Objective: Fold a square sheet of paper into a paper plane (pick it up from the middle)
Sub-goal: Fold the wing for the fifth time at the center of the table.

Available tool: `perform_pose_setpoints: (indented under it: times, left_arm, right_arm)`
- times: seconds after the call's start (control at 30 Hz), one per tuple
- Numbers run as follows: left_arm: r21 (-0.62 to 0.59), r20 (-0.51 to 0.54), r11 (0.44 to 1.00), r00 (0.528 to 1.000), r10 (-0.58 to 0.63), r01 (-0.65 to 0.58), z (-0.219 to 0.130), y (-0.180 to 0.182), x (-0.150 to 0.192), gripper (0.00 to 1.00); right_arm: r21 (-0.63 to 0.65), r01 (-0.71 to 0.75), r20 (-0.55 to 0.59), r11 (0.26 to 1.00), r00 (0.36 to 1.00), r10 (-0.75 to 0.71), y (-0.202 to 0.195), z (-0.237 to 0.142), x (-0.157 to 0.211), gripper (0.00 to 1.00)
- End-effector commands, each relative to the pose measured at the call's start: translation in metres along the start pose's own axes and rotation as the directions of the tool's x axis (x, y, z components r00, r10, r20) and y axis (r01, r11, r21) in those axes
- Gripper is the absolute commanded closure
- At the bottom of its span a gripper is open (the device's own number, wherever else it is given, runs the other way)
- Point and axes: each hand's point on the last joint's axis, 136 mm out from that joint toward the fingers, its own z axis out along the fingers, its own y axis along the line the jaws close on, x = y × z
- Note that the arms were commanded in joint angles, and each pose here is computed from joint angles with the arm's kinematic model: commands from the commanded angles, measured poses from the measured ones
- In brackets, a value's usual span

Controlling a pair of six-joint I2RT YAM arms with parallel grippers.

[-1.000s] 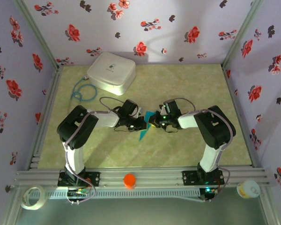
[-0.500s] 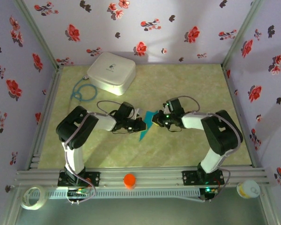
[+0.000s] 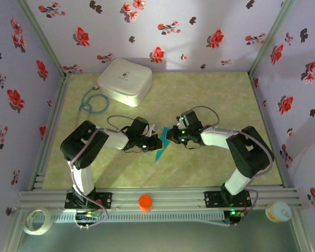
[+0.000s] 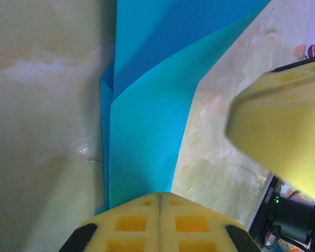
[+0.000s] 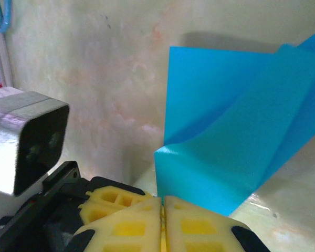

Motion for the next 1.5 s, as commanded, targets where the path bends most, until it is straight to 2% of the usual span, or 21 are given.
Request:
perform_pose_setpoints:
  times: [0.0,0.2,0.37,0.67,0.8,1.3,1.37,1.47]
  left_arm:
    - [-0.123,-0.12,0.986,0.985,-0.123,0.108,0.002,0.036,0.046,1.0]
    - [-0.124,-0.12,0.986,0.985,-0.126,0.111,0.004,0.036,0.046,1.0]
    - [-0.127,-0.13,0.986,0.984,-0.125,0.109,0.005,0.037,0.048,1.0]
    - [-0.156,-0.17,0.979,0.973,-0.155,0.129,0.009,0.053,0.062,1.0]
    - [-0.161,-0.18,0.978,0.971,-0.158,0.129,0.01,0.054,0.064,1.0]
    - [-0.163,-0.191,0.979,0.97,-0.153,0.122,0.012,0.054,0.068,1.0]
    - [-0.163,-0.191,0.979,0.97,-0.151,0.121,0.013,0.054,0.068,1.0]
    - [-0.16,-0.19,0.98,0.97,-0.149,0.119,0.014,0.052,0.068,1.0]
  right_arm:
    - [-0.004,0.025,-0.002,1.0,1.0,-0.025,0.007,0.008,-0.004,0.89]
    - [0.017,0.012,0.0,1.0,1.0,-0.012,0.005,0.017,-0.007,0.89]
    - [0.111,-0.04,0.012,0.993,0.999,0.039,-0.025,0.023,-0.009,0.89]
    - [0.073,-0.136,0.056,0.988,0.99,0.132,-0.042,0.013,-0.026,0.88]
    - [0.101,-0.161,0.065,0.982,0.986,0.155,-0.05,0.008,-0.03,0.88]
    - [0.22,-0.353,0.232,0.909,0.924,0.303,-0.092,-0.023,-0.064,0.88]
    - [0.208,-0.368,0.244,0.906,0.917,0.316,-0.091,-0.026,-0.069,0.88]
    - [0.141,-0.314,0.245,0.939,0.93,0.274,-0.068,-0.033,-0.08,0.87]
